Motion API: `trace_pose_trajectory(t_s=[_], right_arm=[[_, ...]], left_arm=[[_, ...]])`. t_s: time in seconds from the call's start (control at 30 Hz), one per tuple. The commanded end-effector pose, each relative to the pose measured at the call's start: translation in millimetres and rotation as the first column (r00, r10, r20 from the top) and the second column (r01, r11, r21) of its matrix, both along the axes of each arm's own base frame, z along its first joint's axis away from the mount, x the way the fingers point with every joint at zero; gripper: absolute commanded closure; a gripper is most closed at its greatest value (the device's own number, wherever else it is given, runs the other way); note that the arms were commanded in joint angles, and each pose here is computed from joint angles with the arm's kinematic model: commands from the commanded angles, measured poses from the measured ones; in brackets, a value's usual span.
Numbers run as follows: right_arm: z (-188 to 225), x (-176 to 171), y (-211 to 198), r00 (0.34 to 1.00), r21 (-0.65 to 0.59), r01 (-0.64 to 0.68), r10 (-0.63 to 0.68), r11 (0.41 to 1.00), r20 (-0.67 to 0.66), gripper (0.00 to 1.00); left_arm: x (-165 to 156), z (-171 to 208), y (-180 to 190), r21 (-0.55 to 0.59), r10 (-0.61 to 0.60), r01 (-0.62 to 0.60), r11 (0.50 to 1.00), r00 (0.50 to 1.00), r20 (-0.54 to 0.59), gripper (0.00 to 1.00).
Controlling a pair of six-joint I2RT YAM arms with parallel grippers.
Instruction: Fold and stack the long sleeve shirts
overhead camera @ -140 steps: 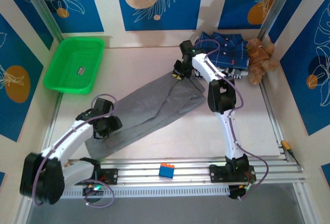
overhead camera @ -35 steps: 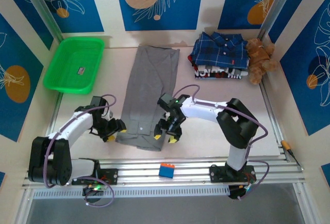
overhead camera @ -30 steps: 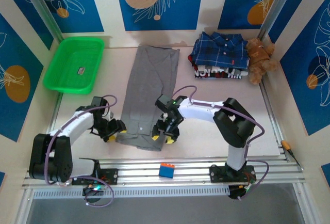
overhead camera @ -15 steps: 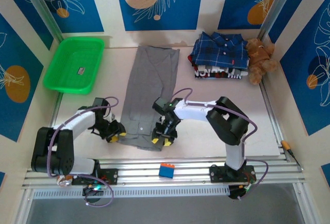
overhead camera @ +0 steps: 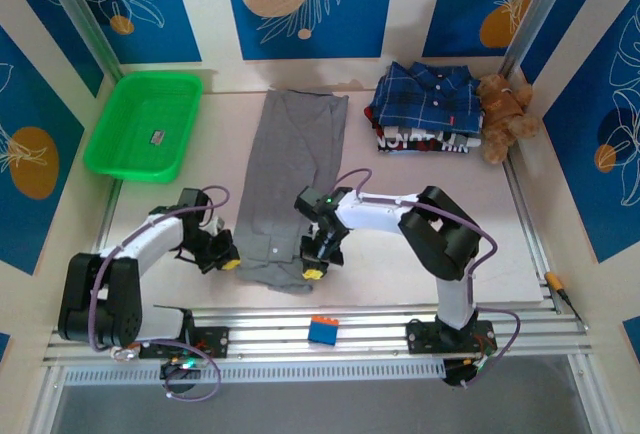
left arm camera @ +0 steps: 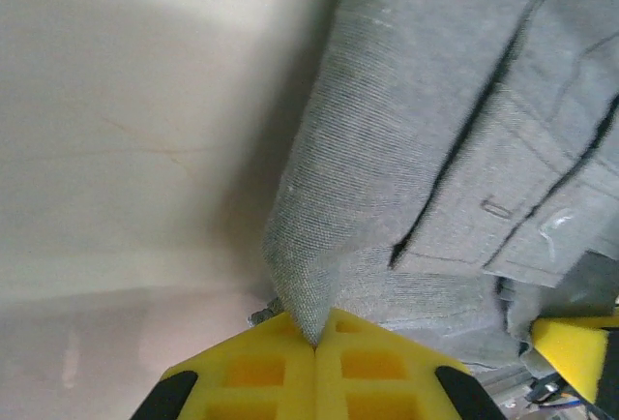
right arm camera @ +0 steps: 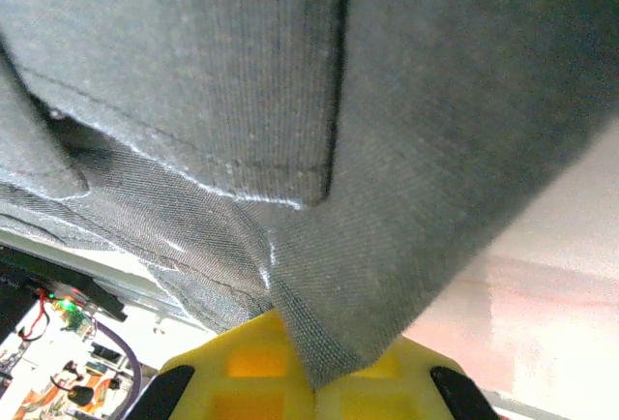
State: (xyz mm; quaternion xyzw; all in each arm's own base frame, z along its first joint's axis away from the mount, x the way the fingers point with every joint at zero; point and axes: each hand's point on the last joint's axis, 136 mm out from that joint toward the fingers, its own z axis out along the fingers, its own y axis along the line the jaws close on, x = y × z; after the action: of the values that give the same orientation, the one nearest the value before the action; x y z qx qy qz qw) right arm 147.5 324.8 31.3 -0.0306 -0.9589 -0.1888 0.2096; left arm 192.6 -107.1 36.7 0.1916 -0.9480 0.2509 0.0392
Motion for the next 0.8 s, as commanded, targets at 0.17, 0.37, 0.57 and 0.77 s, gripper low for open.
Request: trace_pose_trajectory(t_s=[0.17,0.37,0.57,0.77], right_arm=[[48,15,0,0.999,0.054,0.013,-0.015,0.998,0.036,0.99],[74,43,-3,0.995,0.096,0.038,-0.046,0.995,0.088,0.99],[94,76,-10,0.987,0.147,0.076,-0.095,0.986,0.130,0.99],[108,118,-17,0.975,0.182,0.102,-0.135,0.978,0.178,1.00]], left_arm=[[39,53,-12,-0.081,0.030,-0.018,0.997,0.989,0.142,0.98],[70,85,-19,-0.136,0.069,-0.038,0.990,0.970,0.232,0.99],[106,113,-20,-0.156,0.101,-0.053,0.986,0.943,0.318,1.00],[144,132,-23,-0.191,0.140,-0.069,0.979,0.912,0.385,1.00]])
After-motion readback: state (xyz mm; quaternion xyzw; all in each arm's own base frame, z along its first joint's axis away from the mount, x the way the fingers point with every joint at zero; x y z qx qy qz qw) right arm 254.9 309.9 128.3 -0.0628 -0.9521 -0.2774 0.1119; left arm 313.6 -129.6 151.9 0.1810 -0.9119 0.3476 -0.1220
